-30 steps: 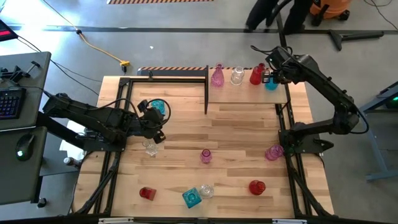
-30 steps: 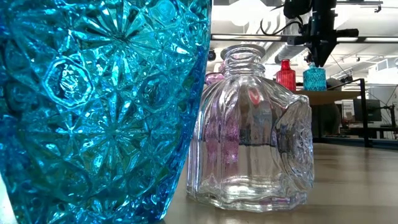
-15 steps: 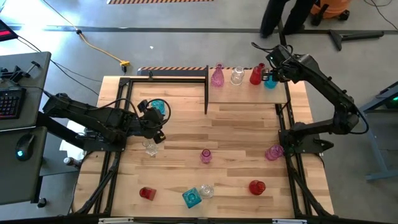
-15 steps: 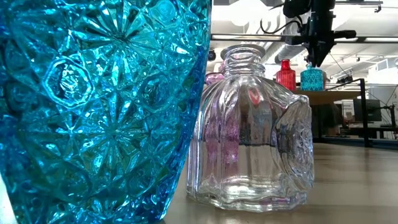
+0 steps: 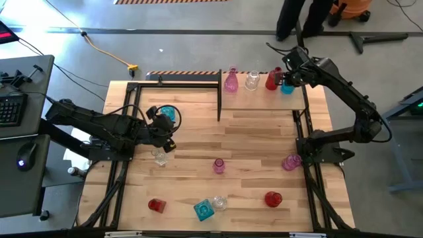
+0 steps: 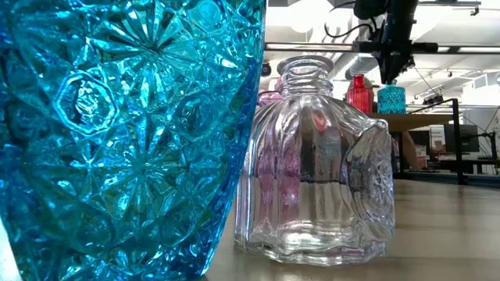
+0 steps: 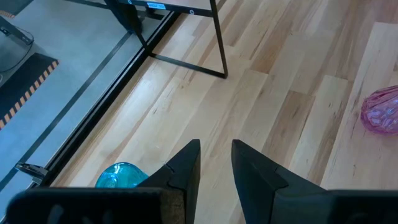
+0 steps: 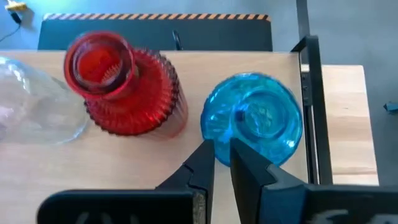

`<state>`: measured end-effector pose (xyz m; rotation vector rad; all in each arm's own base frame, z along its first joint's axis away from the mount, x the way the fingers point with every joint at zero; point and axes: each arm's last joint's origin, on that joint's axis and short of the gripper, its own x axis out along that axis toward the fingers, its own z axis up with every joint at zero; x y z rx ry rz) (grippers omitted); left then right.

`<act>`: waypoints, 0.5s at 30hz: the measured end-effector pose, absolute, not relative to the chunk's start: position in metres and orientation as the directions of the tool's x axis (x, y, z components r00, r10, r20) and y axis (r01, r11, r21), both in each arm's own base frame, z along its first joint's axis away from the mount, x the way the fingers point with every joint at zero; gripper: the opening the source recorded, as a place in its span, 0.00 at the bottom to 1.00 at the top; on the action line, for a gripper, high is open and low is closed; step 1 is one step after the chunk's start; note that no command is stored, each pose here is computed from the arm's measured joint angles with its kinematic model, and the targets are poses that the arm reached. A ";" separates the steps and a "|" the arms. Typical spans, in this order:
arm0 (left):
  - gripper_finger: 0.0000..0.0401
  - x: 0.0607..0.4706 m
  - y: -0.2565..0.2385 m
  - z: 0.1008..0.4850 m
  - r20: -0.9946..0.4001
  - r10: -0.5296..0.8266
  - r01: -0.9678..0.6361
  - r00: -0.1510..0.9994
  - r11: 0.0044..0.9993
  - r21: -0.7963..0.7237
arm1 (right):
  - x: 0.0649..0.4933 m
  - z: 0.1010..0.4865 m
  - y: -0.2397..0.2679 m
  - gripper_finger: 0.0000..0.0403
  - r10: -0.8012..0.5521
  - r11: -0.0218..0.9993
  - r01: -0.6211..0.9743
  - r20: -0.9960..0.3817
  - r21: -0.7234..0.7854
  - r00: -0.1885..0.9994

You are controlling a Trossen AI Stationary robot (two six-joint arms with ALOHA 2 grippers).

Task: Sort vases onto shelf
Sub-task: Put the bottom right blue vase on the shelf

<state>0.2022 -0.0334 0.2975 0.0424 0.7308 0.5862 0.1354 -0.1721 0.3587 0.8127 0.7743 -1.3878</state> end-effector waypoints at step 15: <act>0.21 0.202 -0.033 0.298 -0.617 0.518 -0.490 0.592 0.839 0.235 | 0.136 0.360 -0.174 0.08 -0.548 0.012 1.000 -0.836 0.029 0.030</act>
